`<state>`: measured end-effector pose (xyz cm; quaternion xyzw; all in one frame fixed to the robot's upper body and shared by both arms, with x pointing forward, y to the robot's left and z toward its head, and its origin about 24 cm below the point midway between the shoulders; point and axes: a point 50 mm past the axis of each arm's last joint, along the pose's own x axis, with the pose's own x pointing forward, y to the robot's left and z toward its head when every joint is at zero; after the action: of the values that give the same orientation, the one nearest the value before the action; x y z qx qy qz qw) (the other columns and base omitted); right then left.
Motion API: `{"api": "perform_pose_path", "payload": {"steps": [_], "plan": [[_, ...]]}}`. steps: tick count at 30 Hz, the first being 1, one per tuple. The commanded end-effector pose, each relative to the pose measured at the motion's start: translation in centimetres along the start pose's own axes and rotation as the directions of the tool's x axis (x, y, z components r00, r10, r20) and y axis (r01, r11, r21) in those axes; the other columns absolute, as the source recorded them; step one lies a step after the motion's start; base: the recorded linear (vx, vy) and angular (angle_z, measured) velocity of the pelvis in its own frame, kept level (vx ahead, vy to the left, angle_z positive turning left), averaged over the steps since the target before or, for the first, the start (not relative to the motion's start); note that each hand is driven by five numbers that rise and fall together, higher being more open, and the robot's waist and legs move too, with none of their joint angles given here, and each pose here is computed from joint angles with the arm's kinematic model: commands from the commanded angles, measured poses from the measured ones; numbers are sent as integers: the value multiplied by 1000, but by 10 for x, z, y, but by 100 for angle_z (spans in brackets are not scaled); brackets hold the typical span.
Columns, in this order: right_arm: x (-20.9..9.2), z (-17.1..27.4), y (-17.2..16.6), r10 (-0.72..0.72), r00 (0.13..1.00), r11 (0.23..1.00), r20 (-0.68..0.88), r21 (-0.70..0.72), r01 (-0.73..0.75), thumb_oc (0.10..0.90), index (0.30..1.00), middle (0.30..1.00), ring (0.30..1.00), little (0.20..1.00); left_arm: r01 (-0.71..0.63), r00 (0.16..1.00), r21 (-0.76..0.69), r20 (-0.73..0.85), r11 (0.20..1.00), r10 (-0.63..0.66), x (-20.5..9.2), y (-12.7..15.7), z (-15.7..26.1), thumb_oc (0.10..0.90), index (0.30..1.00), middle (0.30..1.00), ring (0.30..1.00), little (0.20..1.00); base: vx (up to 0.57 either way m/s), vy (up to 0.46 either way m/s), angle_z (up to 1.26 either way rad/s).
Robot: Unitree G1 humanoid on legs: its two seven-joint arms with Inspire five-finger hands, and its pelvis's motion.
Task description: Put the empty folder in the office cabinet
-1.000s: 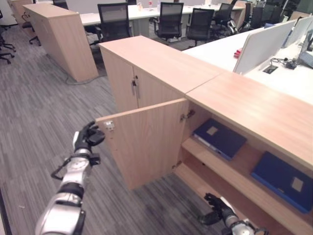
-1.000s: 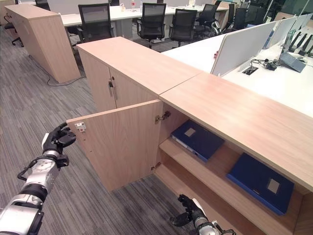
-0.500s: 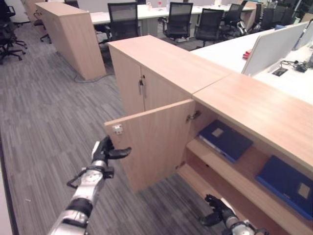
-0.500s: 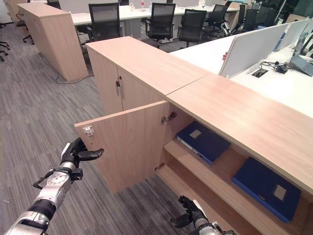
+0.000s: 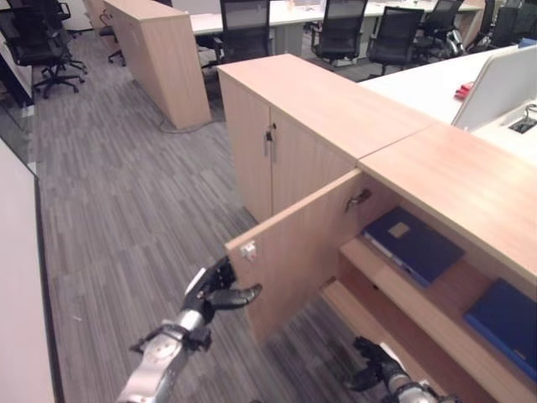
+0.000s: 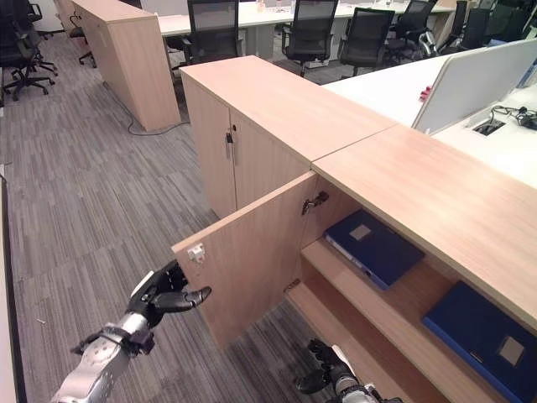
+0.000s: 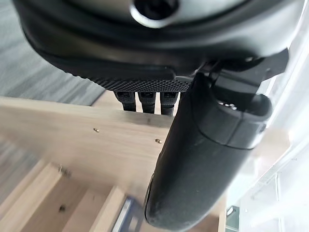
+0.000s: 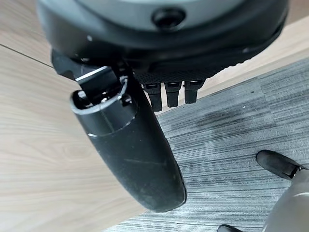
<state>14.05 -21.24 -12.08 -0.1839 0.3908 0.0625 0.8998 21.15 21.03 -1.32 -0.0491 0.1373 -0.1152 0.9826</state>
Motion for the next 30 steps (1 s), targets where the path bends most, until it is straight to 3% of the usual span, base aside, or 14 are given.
{"api": "perform_pose_path", "payload": {"steps": [1, 7, 14, 21, 30], "plan": [[7, 26, -24, -80, 990, 997, 116, 9, 79, 800, 900, 900, 900, 900, 299, 923, 97, 224, 949, -314, 12, -37, 57, 800, 900, 900, 900, 900, -29, 22, -4], [9, 26, -21, -82, 991, 997, 108, 16, 81, 800, 900, 900, 900, 900, 373, 894, 101, 228, 922, -386, 8, -53, 60, 800, 900, 900, 900, 900, -24, 6, -2], [22, 77, -25, -87, 967, 995, 240, -35, 98, 800, 900, 900, 900, 900, 453, 820, 165, 309, 876, -482, 24, -83, 87, 800, 900, 900, 900, 900, -169, -11, -48], [22, 70, -24, -83, 972, 995, 221, -41, 94, 800, 900, 900, 900, 900, 471, 817, 145, 300, 870, -493, 20, -83, 83, 800, 900, 900, 900, 900, -38, -107, -64], [17, 58, -45, -133, 974, 991, 185, -8, 137, 800, 900, 900, 900, 900, 442, 842, 9, 341, 897, -418, 32, -92, 77, 800, 900, 900, 900, 900, 17, -242, -77]]}}
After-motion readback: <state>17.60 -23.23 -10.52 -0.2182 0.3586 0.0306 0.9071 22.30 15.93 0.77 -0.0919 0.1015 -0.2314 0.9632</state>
